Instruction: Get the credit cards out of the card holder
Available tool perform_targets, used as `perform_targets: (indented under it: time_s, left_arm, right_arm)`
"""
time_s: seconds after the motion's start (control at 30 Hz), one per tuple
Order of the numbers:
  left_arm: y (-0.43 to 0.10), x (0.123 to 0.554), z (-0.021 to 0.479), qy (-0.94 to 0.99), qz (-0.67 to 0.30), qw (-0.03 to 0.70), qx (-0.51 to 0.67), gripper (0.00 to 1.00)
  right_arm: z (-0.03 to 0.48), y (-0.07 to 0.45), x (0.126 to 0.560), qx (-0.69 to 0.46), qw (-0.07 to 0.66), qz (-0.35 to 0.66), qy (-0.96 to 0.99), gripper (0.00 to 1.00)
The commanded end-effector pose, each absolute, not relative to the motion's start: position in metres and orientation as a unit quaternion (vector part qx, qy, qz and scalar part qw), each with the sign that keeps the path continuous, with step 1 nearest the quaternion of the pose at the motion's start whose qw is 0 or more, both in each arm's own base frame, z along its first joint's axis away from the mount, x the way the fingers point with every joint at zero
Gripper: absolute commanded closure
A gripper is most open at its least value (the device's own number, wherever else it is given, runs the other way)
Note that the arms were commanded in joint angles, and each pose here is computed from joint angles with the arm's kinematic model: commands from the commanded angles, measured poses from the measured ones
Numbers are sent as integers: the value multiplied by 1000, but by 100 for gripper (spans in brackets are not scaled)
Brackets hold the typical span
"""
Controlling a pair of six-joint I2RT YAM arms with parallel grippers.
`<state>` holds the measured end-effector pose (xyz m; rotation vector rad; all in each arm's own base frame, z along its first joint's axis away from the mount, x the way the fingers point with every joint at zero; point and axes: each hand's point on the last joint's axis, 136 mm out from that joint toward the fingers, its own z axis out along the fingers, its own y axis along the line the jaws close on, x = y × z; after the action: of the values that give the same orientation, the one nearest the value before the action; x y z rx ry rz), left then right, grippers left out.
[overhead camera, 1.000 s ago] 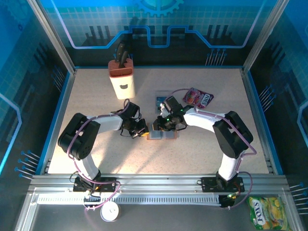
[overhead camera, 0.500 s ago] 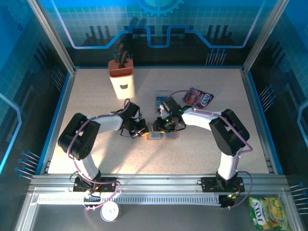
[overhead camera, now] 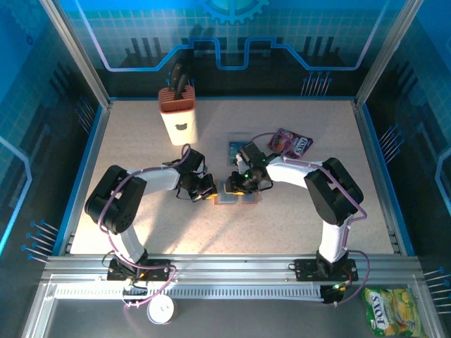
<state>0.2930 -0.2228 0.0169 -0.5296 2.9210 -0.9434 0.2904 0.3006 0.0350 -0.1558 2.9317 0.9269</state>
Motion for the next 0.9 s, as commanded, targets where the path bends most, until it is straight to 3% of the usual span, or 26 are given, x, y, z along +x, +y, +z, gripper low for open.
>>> perform_targets:
  time_s: [0.0,0.43,0.87]
  left_arm:
    - [-215,286,9,948,-273,4,-166,96]
    - [-218,293,27,945,-283,25,-161,96]
    - [-242,312,65,921,-353,39,-163,90]
  right_arm:
    - [33,288,292,-42,31,284,957,64]
    - [35,281,292,-41,34,293,955,66]
    - [30,277,288,-32,26,322,946,74]
